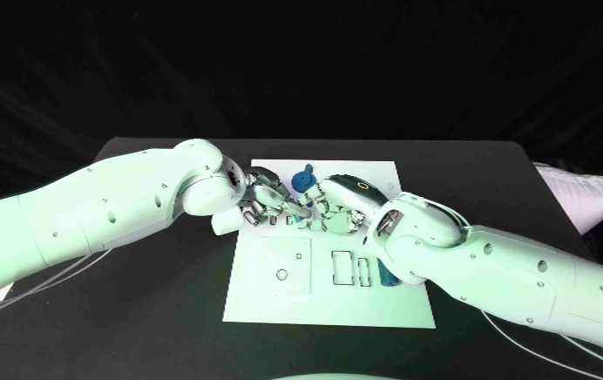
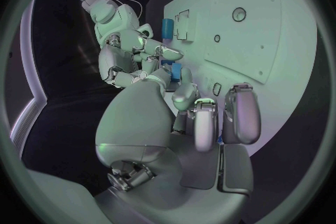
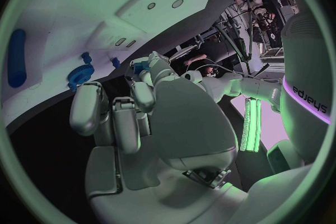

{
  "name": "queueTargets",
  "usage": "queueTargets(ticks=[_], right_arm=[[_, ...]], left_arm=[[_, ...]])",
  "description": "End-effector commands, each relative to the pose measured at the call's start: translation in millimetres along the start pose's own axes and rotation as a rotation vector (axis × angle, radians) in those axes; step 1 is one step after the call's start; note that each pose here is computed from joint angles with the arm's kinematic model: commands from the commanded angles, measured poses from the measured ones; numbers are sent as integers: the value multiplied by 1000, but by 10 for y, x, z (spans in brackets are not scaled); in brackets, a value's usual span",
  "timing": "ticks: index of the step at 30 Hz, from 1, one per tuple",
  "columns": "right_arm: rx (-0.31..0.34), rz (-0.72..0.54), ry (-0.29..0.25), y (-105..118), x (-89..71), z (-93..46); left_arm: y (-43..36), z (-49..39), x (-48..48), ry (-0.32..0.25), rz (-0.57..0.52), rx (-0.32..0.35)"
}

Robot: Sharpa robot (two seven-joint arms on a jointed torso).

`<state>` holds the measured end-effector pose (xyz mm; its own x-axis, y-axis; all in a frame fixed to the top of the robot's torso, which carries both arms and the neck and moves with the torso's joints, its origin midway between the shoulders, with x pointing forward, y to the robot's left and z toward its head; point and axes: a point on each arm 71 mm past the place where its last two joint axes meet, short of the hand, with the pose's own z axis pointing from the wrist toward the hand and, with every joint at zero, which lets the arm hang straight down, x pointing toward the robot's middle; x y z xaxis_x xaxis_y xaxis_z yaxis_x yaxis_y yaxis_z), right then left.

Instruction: Assemble the parts on the task board

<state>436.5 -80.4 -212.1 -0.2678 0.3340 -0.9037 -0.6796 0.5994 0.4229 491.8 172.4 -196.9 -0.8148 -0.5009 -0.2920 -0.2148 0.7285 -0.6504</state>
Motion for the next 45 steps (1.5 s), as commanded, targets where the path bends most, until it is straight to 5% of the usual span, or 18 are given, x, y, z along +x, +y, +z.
queueTargets(ticks=[1,26,45], right_arm=[[-10,-36,-6,18,15,-1],[-17,-48,-27,17,6,-20],[104,-49,-33,-65,14,-48]], left_arm=[[-30,-5,10,17,-28,20],[-22,-16,1,12,-67,25],[-16,-29,1,-6,-108,18]])
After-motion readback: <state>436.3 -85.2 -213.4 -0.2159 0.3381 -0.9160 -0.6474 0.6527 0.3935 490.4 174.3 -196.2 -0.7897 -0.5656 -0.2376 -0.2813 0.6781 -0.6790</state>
